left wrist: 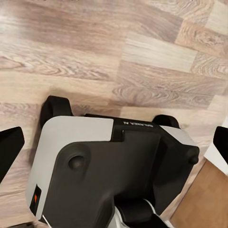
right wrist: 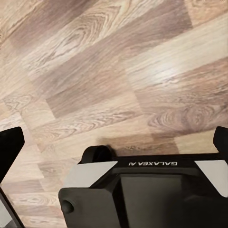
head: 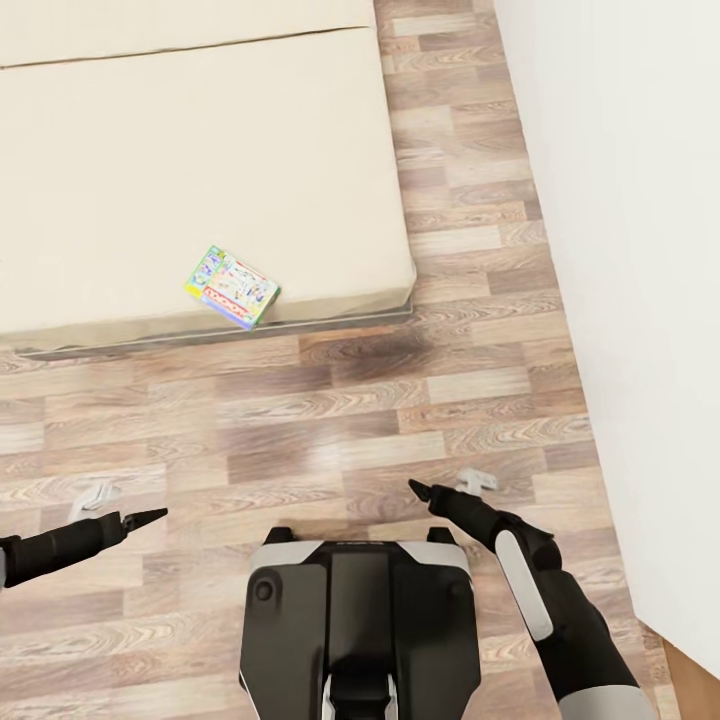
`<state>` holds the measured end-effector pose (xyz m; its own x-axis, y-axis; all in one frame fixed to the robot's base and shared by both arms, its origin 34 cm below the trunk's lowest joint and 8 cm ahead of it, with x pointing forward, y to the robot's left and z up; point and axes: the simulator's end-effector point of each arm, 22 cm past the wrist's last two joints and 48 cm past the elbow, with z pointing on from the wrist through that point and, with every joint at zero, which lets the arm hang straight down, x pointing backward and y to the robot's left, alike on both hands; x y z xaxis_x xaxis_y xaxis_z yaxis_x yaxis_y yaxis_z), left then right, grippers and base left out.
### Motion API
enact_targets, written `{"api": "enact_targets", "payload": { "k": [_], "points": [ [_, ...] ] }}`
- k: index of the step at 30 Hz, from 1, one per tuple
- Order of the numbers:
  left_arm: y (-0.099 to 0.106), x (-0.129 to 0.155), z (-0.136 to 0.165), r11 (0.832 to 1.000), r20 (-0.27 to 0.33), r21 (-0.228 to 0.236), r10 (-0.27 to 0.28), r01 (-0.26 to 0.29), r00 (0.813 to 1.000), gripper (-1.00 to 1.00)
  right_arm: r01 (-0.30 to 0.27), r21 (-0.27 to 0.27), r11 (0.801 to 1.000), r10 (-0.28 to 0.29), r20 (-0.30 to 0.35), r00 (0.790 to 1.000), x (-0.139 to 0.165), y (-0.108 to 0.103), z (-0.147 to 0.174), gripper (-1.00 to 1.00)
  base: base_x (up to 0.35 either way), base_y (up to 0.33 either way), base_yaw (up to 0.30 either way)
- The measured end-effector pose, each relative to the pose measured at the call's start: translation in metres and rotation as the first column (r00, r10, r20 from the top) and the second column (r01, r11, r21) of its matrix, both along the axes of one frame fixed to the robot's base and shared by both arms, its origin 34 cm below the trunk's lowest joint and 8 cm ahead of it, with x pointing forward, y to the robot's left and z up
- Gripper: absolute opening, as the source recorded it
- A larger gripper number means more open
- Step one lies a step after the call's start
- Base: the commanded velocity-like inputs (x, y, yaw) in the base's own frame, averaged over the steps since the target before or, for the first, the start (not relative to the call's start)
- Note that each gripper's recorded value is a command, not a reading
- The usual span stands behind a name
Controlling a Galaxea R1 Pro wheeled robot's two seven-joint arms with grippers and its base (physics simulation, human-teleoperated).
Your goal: Put all the toys in the child's room - the three board games (two on the bed and one on the table), the two jigsaw puzzles on the table, and the tennis ball on the table - inside the toy box on the table in the child's room.
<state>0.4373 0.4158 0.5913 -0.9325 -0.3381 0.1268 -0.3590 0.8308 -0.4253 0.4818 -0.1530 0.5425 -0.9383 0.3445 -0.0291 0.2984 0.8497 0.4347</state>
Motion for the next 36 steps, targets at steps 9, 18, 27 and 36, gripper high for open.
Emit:
{"api": "enact_targets", "payload": {
  "k": [9, 18, 27, 36],
  "points": [
    [-0.008, 0.003, 0.001, 1.000, 0.009, -0.011, 0.008, -0.008, 1.000, 1.00, 0.001, 0.000, 1.000, -0.001, 0.013, 1.000, 0.005, 0.000, 0.004, 1.00, -0.002, 0.000, 0.190],
    [-0.012, 0.004, 0.002, 1.000, 0.014, -0.013, 0.009, -0.009, 1.000, 1.00, 0.012, -0.010, 1.000, -0.012, 0.015, 1.000, 0.001, -0.002, 0.000, 1.00, 0.025, 0.000, 0.095],
    [-0.016, 0.009, 0.006, 1.000, 0.026, -0.020, 0.012, -0.012, 1.000, 1.00, 0.016, -0.011, 1.000, -0.016, 0.024, 1.000, 0.002, -0.003, 0.001, 1.00, 0.052, 0.000, 0.005],
    [-0.019, 0.014, 0.010, 1.000, 0.041, -0.025, 0.016, -0.015, 0.999, 1.00, 0.015, -0.008, 1.000, -0.015, 0.039, 0.999, 0.008, -0.002, 0.007, 1.00, 0.004, 0.000, 0.000]
  ]
}}
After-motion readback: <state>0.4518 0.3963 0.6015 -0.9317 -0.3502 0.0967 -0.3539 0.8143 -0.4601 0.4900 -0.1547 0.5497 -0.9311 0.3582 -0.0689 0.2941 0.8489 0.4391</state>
